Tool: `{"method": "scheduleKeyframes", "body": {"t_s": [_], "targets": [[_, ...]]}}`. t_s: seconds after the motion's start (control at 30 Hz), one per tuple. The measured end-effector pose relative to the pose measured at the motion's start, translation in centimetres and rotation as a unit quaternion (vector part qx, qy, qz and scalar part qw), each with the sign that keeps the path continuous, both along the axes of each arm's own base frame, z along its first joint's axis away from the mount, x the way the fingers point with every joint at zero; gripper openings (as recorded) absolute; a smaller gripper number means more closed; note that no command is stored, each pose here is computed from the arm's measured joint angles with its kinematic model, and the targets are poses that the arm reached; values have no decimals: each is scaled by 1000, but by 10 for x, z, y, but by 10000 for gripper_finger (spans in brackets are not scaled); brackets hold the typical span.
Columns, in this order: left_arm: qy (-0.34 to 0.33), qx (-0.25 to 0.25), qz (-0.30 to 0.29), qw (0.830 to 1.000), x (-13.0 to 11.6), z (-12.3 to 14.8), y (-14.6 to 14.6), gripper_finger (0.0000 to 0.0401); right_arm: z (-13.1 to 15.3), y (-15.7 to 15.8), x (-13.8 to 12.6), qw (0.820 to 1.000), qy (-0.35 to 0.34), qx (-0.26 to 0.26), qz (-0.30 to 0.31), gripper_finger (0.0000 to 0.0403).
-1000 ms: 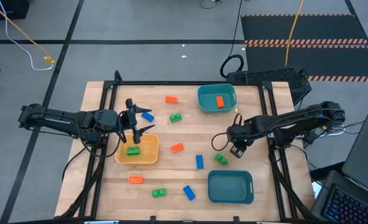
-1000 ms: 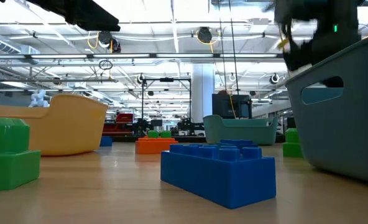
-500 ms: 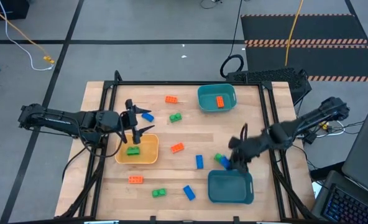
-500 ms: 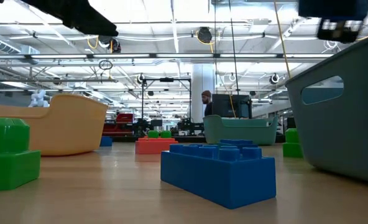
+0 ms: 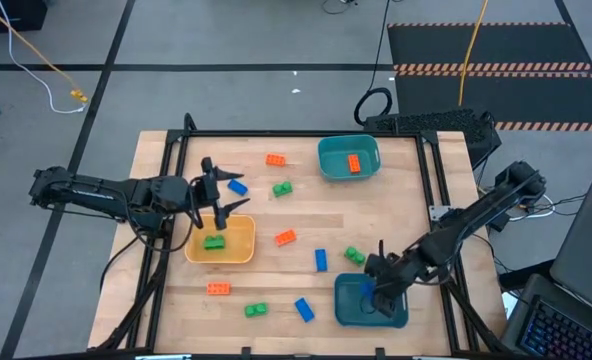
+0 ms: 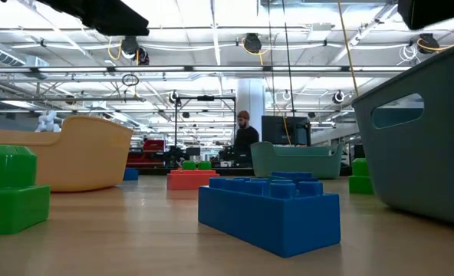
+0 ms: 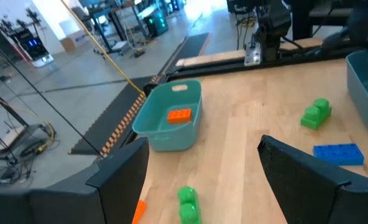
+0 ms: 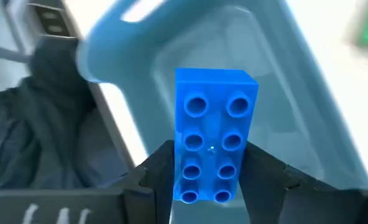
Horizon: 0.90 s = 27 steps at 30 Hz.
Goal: Sort & place blocks by color
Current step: Put the blue game piece into the blue bin
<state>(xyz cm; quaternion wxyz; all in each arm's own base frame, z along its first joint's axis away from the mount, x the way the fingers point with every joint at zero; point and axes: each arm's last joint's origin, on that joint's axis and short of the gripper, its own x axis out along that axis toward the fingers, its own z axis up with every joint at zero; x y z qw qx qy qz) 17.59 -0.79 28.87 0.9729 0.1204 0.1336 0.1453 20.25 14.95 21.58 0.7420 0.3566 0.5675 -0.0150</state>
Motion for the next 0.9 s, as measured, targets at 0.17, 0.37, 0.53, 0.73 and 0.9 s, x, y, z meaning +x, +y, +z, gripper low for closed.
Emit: {"method": "scheduleKeyframes", "body": {"t_s": [0.17, 0.37, 0.53, 0.73, 0.9], "targets": [[1, 11, -3, 1000, 0, 1, 0, 308, -3, -2, -2, 999, 28, -8, -20, 206], [1, 9, -3, 1000, 0, 0, 0, 308, 1, -6, -2, 1000, 17, -1, -20, 318], [0, -11, 2, 1000, 0, -1, 0, 308, 19, -18, 3, 998, -42, 32, -16, 339], [-6, -28, -9, 1000, 0, -1, -5, 308, 44, -46, 24, 980, -200, 13, -19, 328], [-4, -20, -20, 1000, -1, 0, -8, 308, 43, -76, 44, 968, -248, -41, -23, 322]]}}
